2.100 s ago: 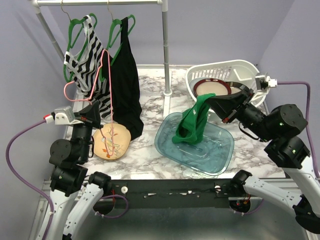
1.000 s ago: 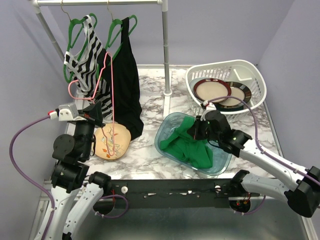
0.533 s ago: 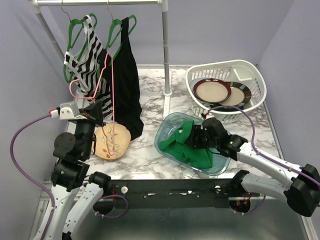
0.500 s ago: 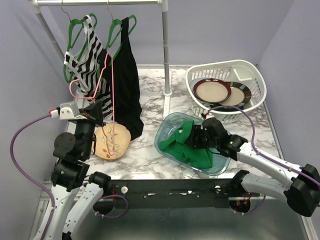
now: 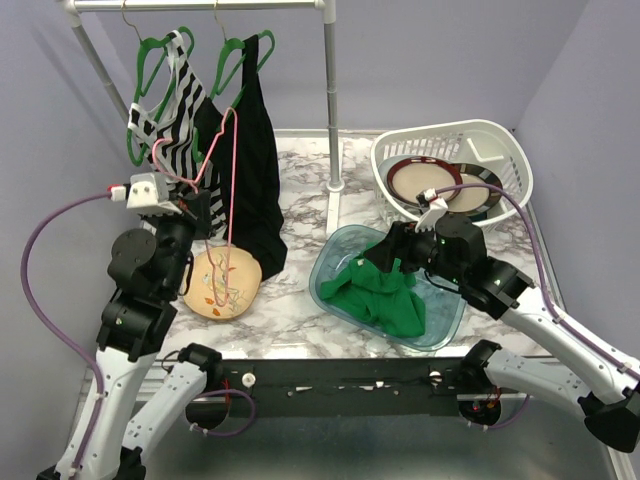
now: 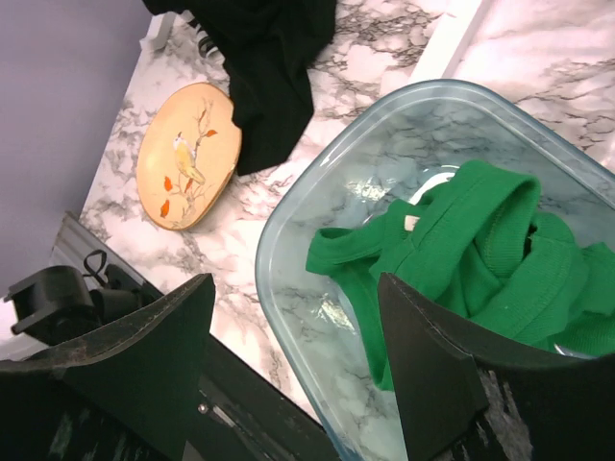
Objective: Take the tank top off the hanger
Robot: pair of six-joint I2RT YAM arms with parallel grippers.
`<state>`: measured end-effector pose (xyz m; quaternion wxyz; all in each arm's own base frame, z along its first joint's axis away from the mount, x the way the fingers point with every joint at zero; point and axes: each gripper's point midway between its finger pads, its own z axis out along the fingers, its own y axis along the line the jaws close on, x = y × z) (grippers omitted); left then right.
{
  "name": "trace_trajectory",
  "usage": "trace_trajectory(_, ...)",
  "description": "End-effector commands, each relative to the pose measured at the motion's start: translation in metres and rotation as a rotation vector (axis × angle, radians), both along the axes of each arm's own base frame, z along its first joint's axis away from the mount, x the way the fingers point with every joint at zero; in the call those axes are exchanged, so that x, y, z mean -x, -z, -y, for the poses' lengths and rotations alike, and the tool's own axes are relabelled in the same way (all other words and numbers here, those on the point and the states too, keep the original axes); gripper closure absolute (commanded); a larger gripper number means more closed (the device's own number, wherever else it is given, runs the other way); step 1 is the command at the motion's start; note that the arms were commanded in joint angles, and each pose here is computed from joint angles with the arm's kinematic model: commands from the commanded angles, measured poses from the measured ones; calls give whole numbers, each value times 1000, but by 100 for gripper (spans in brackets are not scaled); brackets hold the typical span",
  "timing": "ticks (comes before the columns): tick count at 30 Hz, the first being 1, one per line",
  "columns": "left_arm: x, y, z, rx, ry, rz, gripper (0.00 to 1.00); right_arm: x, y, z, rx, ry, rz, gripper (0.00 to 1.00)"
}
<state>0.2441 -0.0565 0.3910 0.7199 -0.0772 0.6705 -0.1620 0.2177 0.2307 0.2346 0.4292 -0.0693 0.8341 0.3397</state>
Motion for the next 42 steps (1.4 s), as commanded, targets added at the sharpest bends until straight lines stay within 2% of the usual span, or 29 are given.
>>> trace_trajectory(1, -12, 9, 14, -78, 53, -141, 100, 6, -23, -12, -58, -83, 71, 23)
trace_trajectory(4, -23, 8, 17, -102, 49, -169, 100, 5, -26, -12, -66, -81, 87, 23)
trace_trajectory(8, -51, 9, 31, -202, 80, -243, 100, 11, -34, -16, -91, -124, 114, 23)
trace_trajectory(9, -54, -1, 32, -223, 83, -228, 100, 11, -38, -16, -100, -127, 123, 23)
trace_trajectory(11, -70, 1, 39, -243, 92, -254, 100, 13, -53, -18, -126, -147, 158, 23)
trace_trajectory(15, -94, -23, 58, -238, 145, -215, 100, 18, -68, -20, -178, -174, 207, 23)
trace_trajectory(17, -117, -14, 66, -249, 141, -261, 100, 20, -72, -20, -203, -176, 225, 23)
trace_trajectory(23, -173, -16, 76, -243, 76, -220, 100, 18, -90, -18, -231, -163, 280, 23)
trace_trajectory(29, -209, -32, 88, -248, 67, -174, 100, 21, -100, -18, -250, -173, 294, 24)
trace_trajectory(36, -232, -86, 93, -252, 41, -59, 100, 23, -99, -15, -268, -159, 301, 24)
trace_trajectory(38, -242, -84, 96, -269, 42, -70, 100, 22, -99, -13, -266, -146, 296, 24)
trace_trajectory(39, -241, -102, 96, -263, 39, -35, 100, 22, -101, -12, -269, -145, 301, 24)
trace_trajectory(42, -252, -109, 99, -276, 36, -22, 100, 23, -104, -12, -274, -148, 308, 24)
